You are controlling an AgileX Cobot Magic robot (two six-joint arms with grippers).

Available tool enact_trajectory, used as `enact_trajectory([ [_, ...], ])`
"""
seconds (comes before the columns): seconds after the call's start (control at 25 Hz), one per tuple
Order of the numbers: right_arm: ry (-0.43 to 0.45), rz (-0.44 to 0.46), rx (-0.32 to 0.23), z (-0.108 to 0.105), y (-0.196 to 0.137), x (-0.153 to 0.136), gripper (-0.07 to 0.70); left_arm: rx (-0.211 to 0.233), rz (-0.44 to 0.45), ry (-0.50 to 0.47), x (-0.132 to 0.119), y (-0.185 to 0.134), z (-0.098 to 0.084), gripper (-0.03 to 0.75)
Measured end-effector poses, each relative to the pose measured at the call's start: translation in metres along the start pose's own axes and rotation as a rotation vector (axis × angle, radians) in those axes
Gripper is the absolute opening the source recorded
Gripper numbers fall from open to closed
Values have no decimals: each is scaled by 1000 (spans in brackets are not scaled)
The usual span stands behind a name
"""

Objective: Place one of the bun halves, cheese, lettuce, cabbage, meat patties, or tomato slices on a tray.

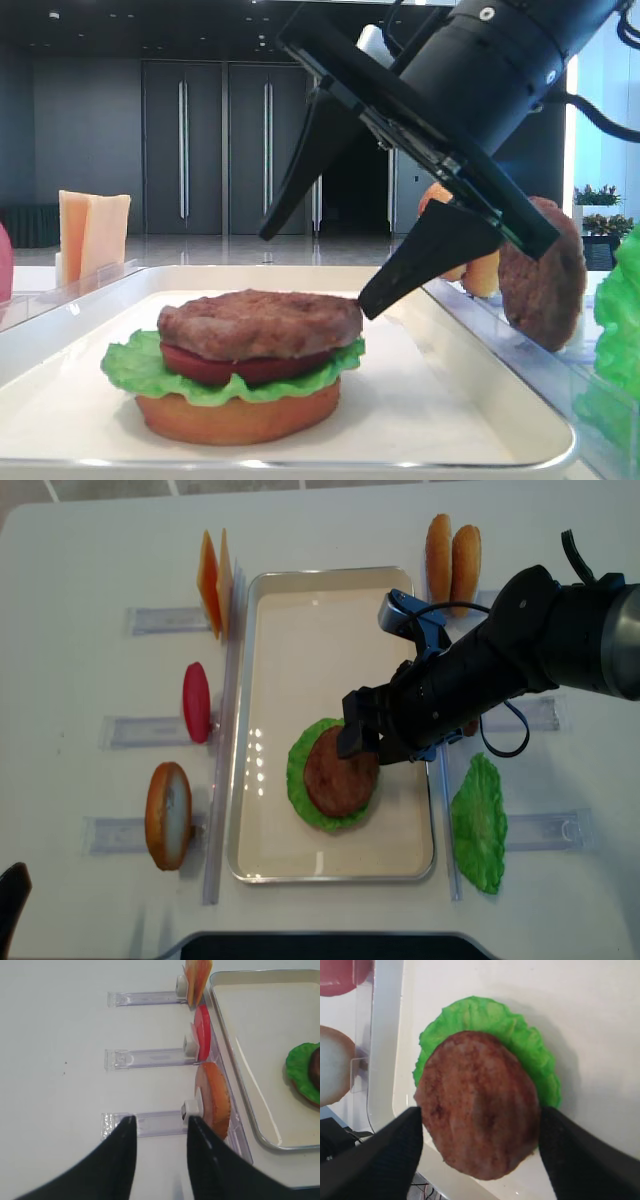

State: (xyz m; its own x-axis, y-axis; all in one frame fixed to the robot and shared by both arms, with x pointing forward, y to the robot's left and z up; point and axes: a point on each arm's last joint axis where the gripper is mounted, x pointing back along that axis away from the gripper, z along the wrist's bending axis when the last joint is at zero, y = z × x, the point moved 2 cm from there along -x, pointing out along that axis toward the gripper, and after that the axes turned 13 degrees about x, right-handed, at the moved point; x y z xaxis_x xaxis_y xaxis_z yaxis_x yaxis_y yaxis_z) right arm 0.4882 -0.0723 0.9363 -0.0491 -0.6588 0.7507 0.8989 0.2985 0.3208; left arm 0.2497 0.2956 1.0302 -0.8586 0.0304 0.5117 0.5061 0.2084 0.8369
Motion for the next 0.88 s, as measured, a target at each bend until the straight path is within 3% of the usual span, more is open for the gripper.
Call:
enact_trajectory([
  [0.6,-83,-82,83,29,19,55,500,0,0,0,0,0,0,265],
  [0.88,-200,-82,146,39,33,84,500,0,0,0,0,0,0,265],
])
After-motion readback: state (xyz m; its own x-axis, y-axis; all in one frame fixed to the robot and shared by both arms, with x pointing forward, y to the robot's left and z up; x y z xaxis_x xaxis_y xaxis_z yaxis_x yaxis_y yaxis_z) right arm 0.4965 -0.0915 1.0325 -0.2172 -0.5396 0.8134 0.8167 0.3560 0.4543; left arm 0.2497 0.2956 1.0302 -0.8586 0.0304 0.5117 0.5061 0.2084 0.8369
